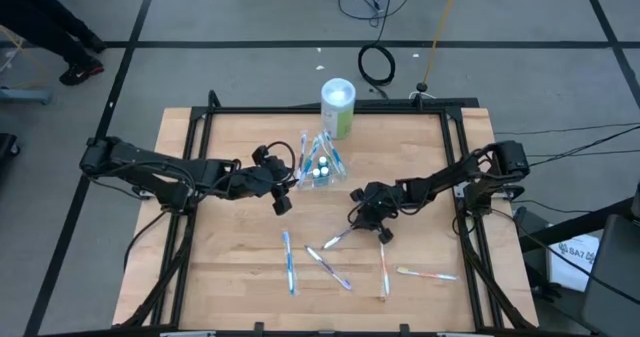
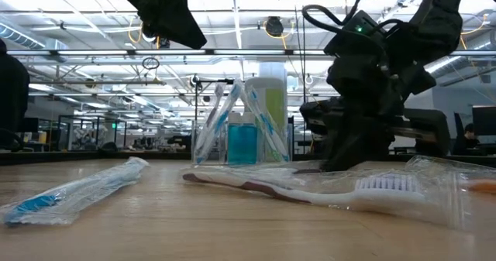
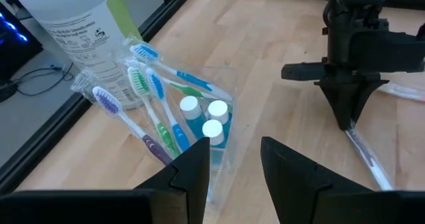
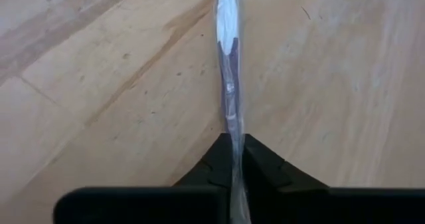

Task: Pick & Place toothbrushing station
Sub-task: Put the top violet toothbrush into the transparent organizer

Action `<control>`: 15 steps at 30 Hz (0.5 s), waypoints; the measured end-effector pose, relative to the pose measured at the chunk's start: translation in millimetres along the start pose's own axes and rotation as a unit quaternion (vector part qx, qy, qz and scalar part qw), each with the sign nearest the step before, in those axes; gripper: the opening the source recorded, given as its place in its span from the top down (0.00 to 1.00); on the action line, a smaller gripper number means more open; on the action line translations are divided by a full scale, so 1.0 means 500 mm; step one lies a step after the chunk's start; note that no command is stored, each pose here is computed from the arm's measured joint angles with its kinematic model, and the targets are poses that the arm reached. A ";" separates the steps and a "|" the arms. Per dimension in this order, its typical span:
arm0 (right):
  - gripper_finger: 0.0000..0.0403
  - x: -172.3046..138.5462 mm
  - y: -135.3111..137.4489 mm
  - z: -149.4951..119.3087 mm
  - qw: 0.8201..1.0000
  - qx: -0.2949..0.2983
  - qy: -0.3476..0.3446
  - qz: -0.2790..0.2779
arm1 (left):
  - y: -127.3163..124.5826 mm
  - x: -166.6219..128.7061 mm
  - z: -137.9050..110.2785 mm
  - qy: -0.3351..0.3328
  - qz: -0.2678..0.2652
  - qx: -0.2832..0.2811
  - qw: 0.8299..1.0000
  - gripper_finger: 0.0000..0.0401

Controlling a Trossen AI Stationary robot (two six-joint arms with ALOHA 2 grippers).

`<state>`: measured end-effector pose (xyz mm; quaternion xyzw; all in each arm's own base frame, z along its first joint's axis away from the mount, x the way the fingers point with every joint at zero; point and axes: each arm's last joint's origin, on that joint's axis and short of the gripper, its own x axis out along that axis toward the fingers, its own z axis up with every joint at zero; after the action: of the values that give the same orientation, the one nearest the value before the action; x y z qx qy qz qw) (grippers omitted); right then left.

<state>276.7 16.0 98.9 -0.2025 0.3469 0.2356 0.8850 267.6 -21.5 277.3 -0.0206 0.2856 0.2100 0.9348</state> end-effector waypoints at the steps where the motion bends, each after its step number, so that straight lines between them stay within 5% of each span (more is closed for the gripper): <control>1: 0.98 -0.002 0.000 0.001 1.000 -0.008 -0.001 -0.001 | 0.000 0.000 0.000 0.000 0.000 -0.004 1.000 0.65; 10: 0.95 -0.050 0.000 0.050 0.992 -0.102 -0.026 -0.072 | -0.003 0.000 0.000 0.007 -0.022 -0.085 0.996 0.65; 15: 0.98 -0.082 0.016 0.097 0.947 -0.274 -0.012 -0.168 | -0.013 0.002 0.005 0.015 -0.089 -0.145 0.985 0.65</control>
<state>270.9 36.4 159.6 -0.4894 0.2189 0.1717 0.8265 272.3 -26.8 278.6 -0.1844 0.2630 0.1648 0.9326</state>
